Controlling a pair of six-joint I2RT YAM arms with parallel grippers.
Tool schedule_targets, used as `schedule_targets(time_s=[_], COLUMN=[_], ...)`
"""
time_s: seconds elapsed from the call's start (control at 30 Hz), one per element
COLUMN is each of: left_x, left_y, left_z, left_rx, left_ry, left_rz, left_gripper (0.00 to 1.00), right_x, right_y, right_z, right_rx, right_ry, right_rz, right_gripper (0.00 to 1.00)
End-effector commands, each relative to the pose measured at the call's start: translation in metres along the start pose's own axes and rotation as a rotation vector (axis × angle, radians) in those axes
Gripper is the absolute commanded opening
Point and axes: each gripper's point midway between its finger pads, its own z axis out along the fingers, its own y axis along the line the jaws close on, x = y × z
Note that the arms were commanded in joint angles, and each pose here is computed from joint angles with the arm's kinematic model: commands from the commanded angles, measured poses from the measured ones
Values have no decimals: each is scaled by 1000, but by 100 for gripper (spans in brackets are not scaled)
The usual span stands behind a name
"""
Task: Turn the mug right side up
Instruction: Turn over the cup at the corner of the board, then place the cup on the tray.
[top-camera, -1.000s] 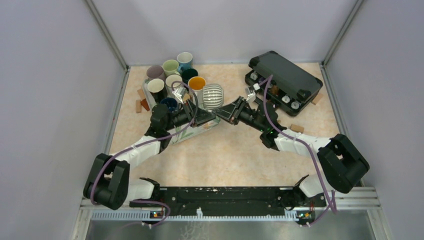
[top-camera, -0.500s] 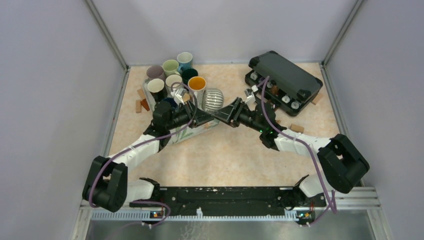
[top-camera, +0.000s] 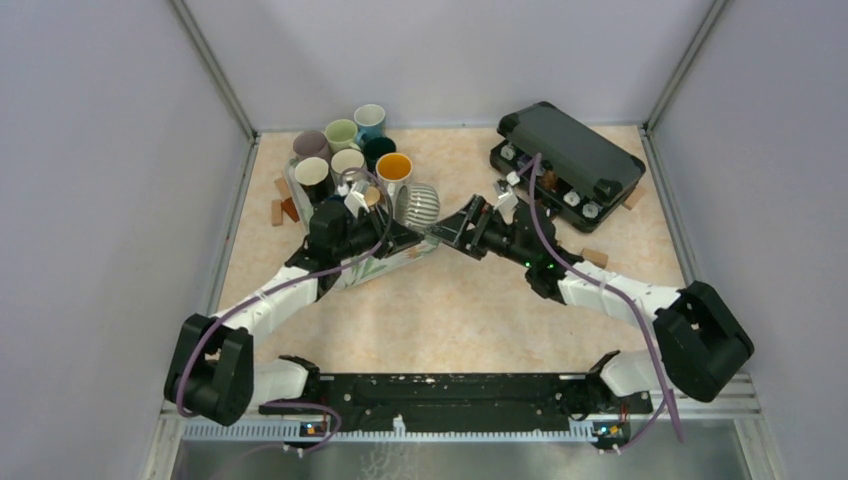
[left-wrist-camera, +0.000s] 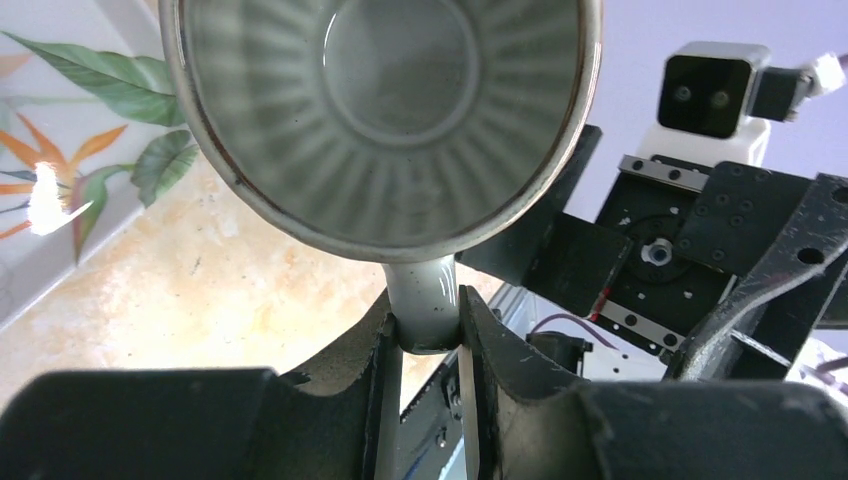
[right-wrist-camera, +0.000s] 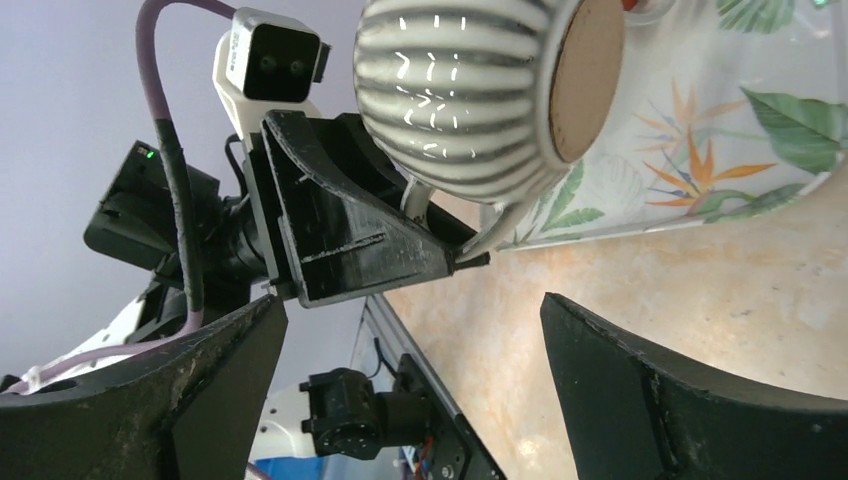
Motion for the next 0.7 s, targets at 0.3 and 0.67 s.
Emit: schedule_targets(time_s=[0.3, 0.67], left_x=[-35, -34], left_y=[-5, 46], left_z=[-21, -37], left_rx=[-189, -466], left_ry=[-139, -153], left_rz=[294, 361], left_gripper=[0, 0], right_x=[-32, -43], right_y=[-1, -1], right_z=[-38, -51], right_rx=[201, 257], right_ry=[-108, -137], right_rz=[-250, -339], right_gripper=[99, 99])
